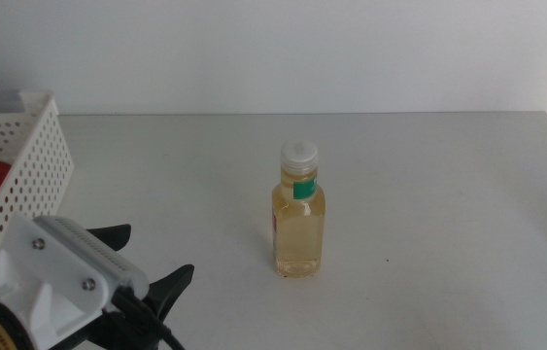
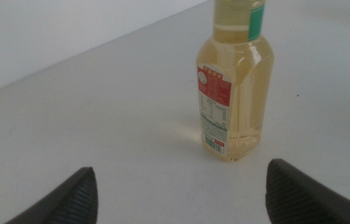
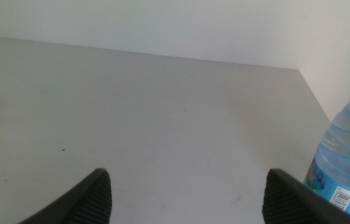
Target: Use arms to grab the bottles and put them into the dustbin to the left of the table.
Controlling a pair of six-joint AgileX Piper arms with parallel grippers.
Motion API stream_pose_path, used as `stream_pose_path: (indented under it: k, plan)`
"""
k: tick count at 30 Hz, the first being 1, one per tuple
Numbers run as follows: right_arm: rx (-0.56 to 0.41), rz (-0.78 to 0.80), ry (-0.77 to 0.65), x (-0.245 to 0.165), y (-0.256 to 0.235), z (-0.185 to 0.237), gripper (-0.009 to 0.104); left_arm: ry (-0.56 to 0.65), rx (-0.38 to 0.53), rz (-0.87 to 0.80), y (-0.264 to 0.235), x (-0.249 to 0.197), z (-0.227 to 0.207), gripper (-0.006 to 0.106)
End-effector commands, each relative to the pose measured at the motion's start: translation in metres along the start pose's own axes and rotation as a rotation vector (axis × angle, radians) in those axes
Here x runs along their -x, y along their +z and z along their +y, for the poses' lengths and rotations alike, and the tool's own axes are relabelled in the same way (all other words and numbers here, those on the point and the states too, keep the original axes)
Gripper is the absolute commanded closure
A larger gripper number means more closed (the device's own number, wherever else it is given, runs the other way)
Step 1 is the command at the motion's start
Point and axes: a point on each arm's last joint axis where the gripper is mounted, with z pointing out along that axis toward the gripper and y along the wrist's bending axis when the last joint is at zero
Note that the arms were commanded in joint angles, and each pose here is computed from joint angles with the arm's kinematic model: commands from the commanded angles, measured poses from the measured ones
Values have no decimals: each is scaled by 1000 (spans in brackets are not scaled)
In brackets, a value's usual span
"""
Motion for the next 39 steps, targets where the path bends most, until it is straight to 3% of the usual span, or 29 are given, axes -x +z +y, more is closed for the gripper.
stream_pose_path:
  k: [1,14,39]
  plan:
    - [-20,-101,-15,10,-3,-2,33,109,-42,-123,1,17,-5,9]
    - [-20,-101,-15,10,-3,-2,33,33,-165,-221,62,6,-15,9]
    - [-20,-101,-15,10,-3,-2,33,16,-310,-147,164,13,7,9]
